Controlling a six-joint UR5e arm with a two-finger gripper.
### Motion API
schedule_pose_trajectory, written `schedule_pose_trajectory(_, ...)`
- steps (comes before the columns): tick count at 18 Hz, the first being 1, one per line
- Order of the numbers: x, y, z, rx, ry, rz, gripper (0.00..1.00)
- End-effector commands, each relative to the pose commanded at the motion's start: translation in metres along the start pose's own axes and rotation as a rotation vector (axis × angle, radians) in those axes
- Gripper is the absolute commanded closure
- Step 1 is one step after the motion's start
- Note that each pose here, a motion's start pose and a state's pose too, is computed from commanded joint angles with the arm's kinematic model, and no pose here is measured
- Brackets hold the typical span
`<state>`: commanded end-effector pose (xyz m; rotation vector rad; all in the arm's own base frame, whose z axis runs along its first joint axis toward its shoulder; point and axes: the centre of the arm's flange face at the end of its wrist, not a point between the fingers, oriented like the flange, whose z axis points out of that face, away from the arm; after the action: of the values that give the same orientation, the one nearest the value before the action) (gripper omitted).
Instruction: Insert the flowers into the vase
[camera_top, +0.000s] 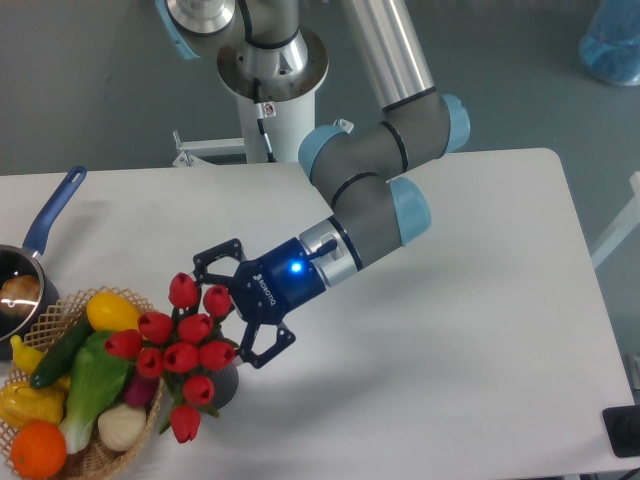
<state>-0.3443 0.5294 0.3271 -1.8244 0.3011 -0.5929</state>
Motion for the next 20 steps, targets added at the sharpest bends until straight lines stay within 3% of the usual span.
schedule_pose_trajectory(12, 0.034, -0.050, -0.079, -0.107, -0.203, 0.091, 0.00)
schedule_pose_trajectory(20, 0.000, -0.046, -0.199, -0.469, -0.580, 0.107, 0.00)
